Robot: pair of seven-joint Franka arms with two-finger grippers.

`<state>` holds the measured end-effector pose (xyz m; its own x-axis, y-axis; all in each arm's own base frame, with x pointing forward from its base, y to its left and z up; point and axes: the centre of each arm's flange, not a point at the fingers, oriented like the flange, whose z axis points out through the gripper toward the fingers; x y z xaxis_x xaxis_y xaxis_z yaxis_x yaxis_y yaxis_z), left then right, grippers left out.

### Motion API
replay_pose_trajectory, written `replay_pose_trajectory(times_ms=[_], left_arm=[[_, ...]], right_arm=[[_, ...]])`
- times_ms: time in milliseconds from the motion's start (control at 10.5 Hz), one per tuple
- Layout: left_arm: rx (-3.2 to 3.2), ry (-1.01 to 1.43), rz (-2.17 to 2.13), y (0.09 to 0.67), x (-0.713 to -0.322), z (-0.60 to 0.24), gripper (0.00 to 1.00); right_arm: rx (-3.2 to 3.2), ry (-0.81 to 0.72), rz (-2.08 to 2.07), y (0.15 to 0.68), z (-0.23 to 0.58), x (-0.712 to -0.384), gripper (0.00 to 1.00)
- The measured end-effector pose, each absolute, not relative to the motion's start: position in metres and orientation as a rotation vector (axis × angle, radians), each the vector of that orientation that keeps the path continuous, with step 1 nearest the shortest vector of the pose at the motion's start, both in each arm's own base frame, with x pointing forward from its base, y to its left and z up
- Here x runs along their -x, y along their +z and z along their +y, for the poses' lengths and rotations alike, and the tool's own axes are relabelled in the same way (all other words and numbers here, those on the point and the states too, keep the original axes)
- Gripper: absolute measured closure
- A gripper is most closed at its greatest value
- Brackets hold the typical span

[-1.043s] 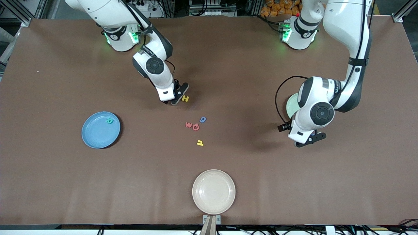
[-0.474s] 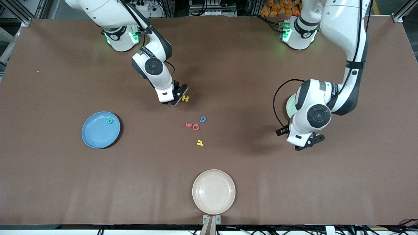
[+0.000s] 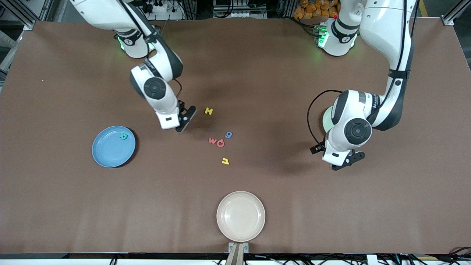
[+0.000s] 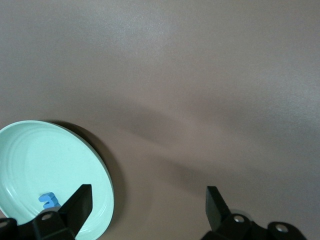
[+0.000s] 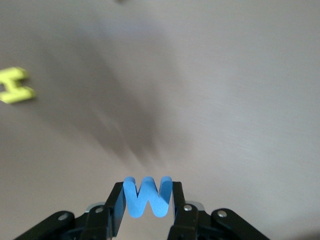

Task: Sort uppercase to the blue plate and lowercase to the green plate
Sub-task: 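Carry the blue W to the blue plate and open the right gripper, then move the left gripper to the letters while the right gripper withdraws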

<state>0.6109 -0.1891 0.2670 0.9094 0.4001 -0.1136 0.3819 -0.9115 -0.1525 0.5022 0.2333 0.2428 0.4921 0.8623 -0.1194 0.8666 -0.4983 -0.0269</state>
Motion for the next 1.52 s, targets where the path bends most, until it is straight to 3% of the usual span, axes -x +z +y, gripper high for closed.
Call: replay_pose_trajectory(times_ms=[284,569,853,1138,1327,1422,1517], left_arm=[[2.940,0.208,-0.615,0.263,-0.608,-0.201,0.00],[2.942,0.147,-0.695,0.268,-0.614,-0.215,0.00],[2.908,0.112,-0.816,0.267,-0.607,-0.258,0.00],[2.858,0.099,-0.957,0.264,-0.603,-0.272,0.00],[2.849,0.094,-1.009,0.266,-0.610,-0.266,0.00],[2.841,0.113,-1.051,0.264,-0.610,-0.265,0.00],[2.823,0.128,-1.096,0.258,-0.609,-0.266,0.00]], right_arm=[[-2.613,-0.174,1.603,0.256,0.132,-0.552,0.57],[-2.570,-0.168,1.637,0.266,0.047,-0.577,0.57],[-2.596,-0.219,1.586,0.245,-0.014,-0.585,0.58],[-2.600,-0.238,1.585,0.210,-0.021,-0.584,0.57],[-2.606,-0.247,1.579,0.201,-0.025,-0.584,0.53],[-2.610,-0.248,1.574,0.200,-0.028,-0.584,0.38],[-2.610,-0.246,1.572,0.200,-0.029,-0.584,0.33]])
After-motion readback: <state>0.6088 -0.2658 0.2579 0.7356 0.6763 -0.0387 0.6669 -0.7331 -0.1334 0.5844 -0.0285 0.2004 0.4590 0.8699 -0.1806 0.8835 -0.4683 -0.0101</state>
